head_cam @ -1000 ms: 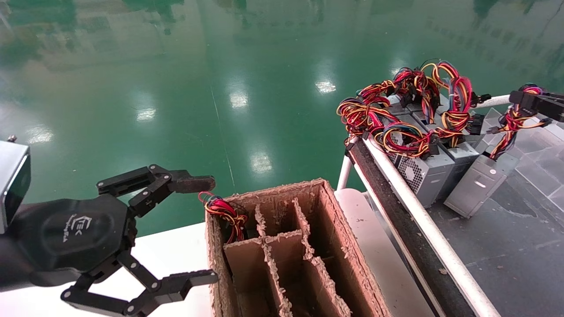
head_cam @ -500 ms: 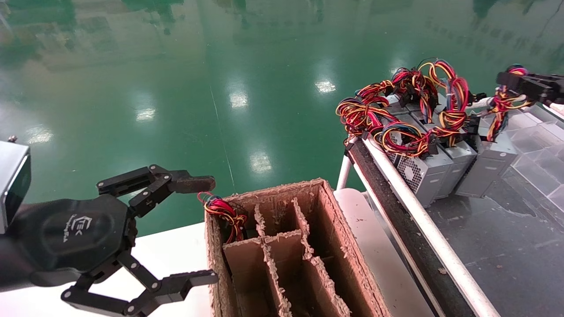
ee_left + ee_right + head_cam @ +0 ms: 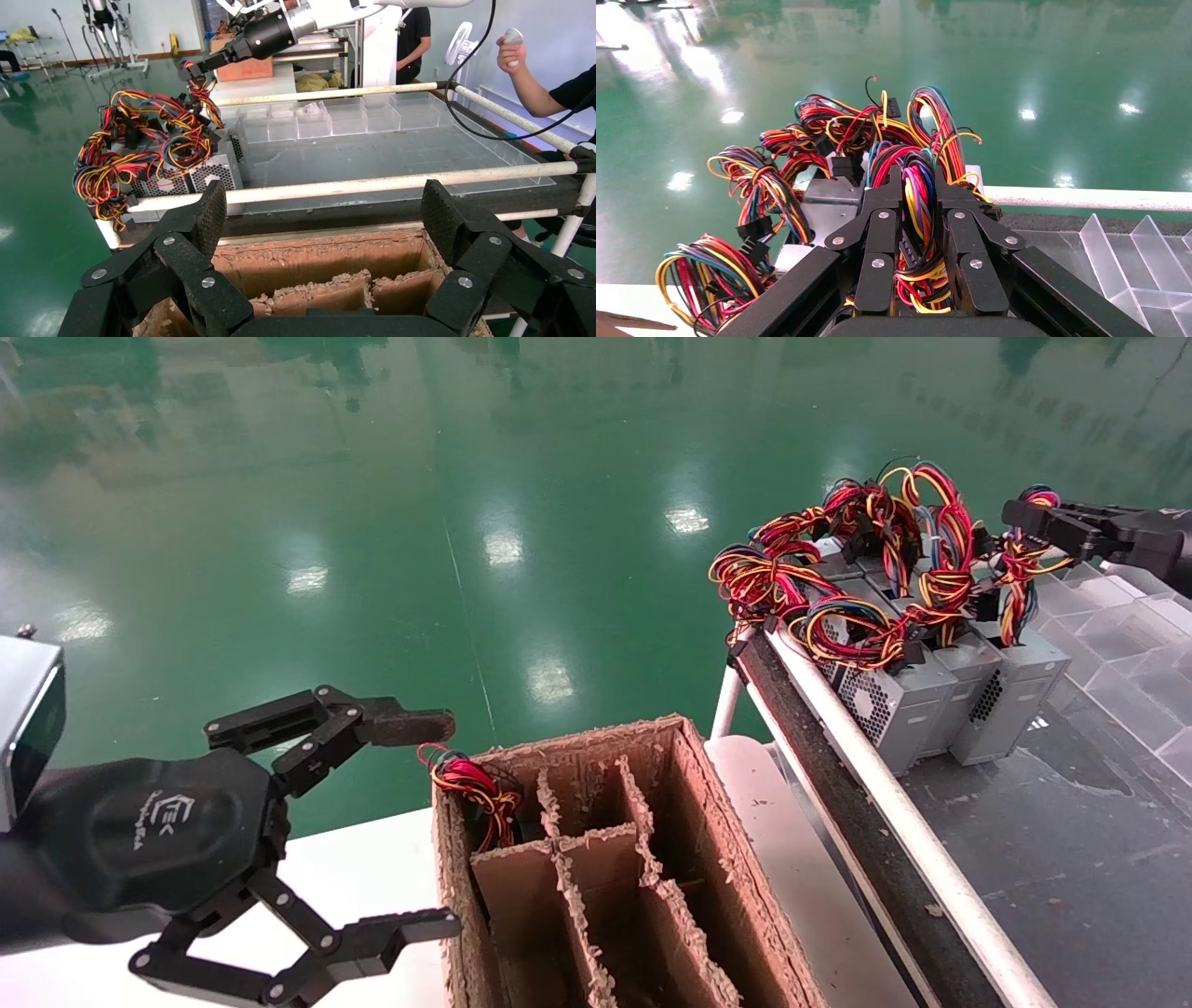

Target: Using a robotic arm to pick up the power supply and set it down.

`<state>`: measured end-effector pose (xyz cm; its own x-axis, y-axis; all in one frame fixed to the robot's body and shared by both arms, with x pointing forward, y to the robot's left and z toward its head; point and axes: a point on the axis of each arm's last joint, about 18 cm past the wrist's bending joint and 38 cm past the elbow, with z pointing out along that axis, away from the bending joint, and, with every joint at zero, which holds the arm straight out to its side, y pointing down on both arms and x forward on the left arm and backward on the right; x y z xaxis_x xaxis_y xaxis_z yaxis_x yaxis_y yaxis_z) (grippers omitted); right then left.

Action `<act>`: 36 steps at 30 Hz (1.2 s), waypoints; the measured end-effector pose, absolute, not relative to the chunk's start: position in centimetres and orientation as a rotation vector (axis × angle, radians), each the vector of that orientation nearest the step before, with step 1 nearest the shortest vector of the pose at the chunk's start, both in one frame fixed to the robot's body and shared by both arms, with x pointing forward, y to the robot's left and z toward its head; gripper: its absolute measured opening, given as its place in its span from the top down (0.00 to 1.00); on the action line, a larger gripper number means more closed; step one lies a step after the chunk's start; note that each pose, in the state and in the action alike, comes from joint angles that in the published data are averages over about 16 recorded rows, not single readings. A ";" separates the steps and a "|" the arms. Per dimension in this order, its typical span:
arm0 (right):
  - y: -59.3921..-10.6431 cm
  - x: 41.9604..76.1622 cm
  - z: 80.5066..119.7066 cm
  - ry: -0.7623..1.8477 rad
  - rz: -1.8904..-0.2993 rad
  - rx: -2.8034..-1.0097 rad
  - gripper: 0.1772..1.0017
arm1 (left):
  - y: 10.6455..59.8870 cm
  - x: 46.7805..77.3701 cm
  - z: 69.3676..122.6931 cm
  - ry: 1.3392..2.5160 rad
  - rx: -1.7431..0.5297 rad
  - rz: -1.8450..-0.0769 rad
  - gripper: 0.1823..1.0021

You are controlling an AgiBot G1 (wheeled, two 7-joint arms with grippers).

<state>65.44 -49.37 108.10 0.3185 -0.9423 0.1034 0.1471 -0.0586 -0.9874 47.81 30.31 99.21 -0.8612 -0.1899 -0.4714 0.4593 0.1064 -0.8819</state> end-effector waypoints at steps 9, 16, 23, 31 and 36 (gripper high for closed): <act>-49.0 65.8 107.8 0.820 -1.081 -1.302 0.90 | 30.3 47.8 99.2 1.916 0.262 -1.805 0.00; -48.8 65.5 107.8 0.794 -1.071 -1.308 0.89 | 30.3 47.8 99.2 1.916 0.262 -1.805 0.00; -49.0 64.9 107.8 0.775 -1.065 -1.314 0.86 | 30.3 47.8 99.2 1.916 0.262 -1.805 0.00; -49.6 63.9 108.3 0.744 -1.067 -1.293 0.76 | 30.3 47.8 99.2 1.916 0.262 -1.805 0.00; -49.7 62.9 109.1 0.694 -1.047 -1.253 0.66 | 30.3 47.8 99.2 1.916 0.262 -1.805 0.00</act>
